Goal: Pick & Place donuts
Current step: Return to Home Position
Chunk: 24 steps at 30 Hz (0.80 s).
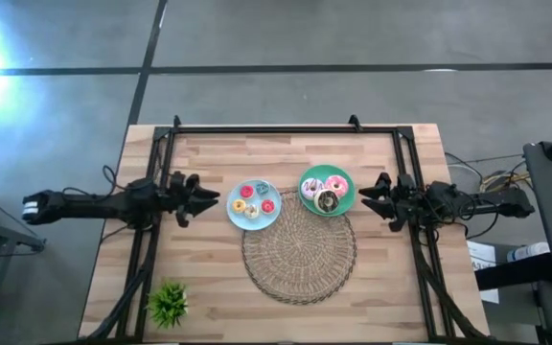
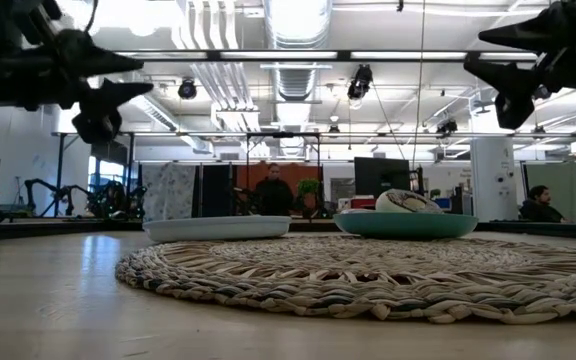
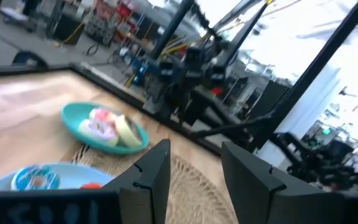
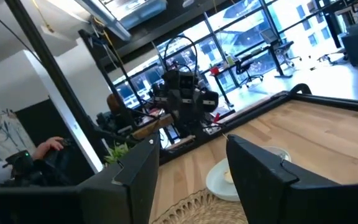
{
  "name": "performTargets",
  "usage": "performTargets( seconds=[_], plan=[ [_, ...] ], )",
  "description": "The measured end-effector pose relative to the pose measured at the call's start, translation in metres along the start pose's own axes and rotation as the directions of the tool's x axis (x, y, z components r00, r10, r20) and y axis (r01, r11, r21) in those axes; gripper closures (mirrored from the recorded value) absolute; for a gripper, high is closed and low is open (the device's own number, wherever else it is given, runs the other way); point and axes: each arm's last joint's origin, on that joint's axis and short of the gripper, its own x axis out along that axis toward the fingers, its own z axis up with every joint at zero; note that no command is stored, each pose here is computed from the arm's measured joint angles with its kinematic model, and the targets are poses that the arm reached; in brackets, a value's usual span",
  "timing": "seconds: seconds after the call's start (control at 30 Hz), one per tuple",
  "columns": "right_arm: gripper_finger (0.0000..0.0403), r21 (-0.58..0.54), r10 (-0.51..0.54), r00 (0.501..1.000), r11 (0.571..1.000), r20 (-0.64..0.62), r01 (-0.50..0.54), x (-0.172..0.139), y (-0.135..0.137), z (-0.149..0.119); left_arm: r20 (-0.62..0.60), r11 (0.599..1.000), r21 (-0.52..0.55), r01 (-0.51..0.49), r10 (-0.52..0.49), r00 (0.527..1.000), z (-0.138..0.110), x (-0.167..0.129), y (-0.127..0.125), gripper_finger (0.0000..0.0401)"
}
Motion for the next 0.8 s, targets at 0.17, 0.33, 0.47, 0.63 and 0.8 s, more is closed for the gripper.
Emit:
performTargets(
  seconds=[0.17, 0.33, 0.47, 0.63, 0.8],
  plan=[
    [0.0222, 0.000, -0.007, 1.000, 1.000, -0.012, 0.007, 0.000, -0.001, -0.001, 0.058, 0.999, 0.005, 0.040, -0.040, 0.998, 0.006, -0.011, -0.004, 0.0284],
    [0.0220, 0.000, -0.007, 1.000, 1.000, -0.012, 0.007, 0.000, -0.001, -0.001, 0.124, 0.996, 0.028, 0.081, -0.084, 0.989, 0.011, -0.021, -0.009, 0.0284],
    [0.0224, 0.000, -0.007, 1.000, 1.000, -0.012, 0.007, 0.000, -0.001, -0.001, 0.089, 0.971, 0.233, 0.048, -0.071, 0.993, 0.008, -0.023, -0.007, 0.0284],
    [0.0224, 0.000, -0.008, 1.000, 1.000, -0.012, 0.008, 0.000, -0.001, -0.001, 0.040, 0.861, 0.503, -0.073, 0.061, 0.997, -0.001, -0.023, 0.000, 0.0284],
    [0.0221, 0.000, -0.008, 1.000, 1.000, -0.012, 0.008, 0.000, -0.001, -0.001, 0.061, 0.822, 0.534, -0.198, 0.196, 0.979, -0.003, -0.023, 0.006, 0.0284]
  ],
)
